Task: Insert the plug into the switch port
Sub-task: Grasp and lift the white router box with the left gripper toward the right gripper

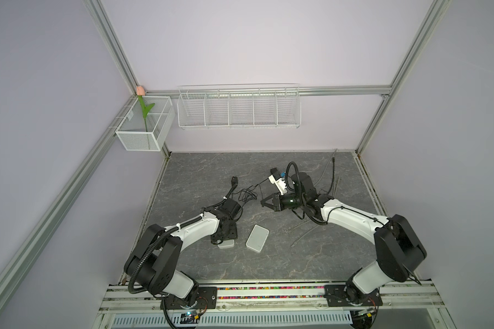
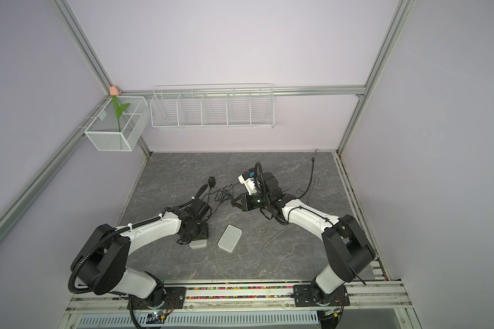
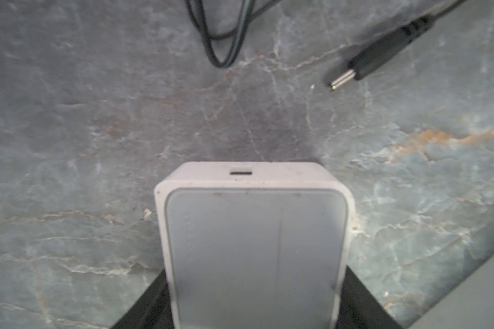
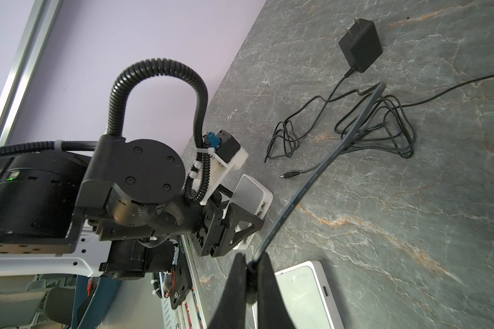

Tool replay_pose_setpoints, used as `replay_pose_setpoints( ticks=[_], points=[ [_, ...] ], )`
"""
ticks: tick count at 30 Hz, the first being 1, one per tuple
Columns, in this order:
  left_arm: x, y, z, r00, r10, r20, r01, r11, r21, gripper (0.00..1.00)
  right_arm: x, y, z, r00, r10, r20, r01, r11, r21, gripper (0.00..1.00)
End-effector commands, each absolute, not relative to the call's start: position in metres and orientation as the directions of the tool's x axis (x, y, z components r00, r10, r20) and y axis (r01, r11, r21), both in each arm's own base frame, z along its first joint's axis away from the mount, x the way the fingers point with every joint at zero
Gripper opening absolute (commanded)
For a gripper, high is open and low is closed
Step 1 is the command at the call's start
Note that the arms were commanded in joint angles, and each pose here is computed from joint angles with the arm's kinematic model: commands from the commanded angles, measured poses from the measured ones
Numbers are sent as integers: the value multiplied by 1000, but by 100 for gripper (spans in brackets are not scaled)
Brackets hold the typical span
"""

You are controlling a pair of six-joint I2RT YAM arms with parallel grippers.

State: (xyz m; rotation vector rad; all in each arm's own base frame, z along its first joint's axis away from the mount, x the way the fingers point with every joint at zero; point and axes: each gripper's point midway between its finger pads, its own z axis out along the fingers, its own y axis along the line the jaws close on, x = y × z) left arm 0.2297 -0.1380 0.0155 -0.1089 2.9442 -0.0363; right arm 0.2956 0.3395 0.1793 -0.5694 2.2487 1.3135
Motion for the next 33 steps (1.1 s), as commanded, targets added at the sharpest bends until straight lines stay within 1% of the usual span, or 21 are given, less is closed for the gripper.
replay_pose_setpoints(
  ticks=[1,3,4,6,8,13,16,21,25,29,32,33],
  points=[
    [217,-138,-8,-990,-58,-125,-54,998,-30,44,295,339,181,-793,-118,-597,-578,452,679,7],
    [220,-140,-3,-988,-58,-144,-52,998,-44,28,295,338,181,-793,-118,-598,-579,453,678,7],
    [223,-143,2,-985,-56,-161,-47,997,-65,22,294,338,181,-792,-120,-598,-580,454,677,7],
    [227,-149,15,-978,-57,-203,-36,994,-106,10,294,338,182,-791,-120,-600,-582,451,677,7],
    [234,-153,31,-964,-63,-260,-24,988,-150,0,295,338,184,-789,-118,-603,-584,451,675,7],
    [247,-159,82,-894,-84,-440,33,968,-251,0,294,338,190,-784,-111,-611,-589,443,675,7],
    [251,-166,113,-834,-91,-545,104,943,-317,0,292,340,196,-783,-104,-614,-592,428,683,7],
    [253,-176,156,-724,-123,-679,227,887,-402,0,287,343,209,-770,-101,-630,-612,398,683,7],
    [248,-182,180,-651,-149,-744,314,839,-443,0,280,347,221,-753,-105,-649,-635,372,677,7],
    [241,-196,188,-608,-154,-779,411,778,-475,0,271,352,236,-730,-108,-675,-666,333,667,7],
    [231,-207,193,-560,-132,-818,482,751,-451,0,264,359,249,-707,-109,-699,-695,293,657,7],
    [224,-211,199,-524,-122,-843,523,735,-432,0,262,361,252,-701,-113,-704,-702,281,654,7]
  ],
)
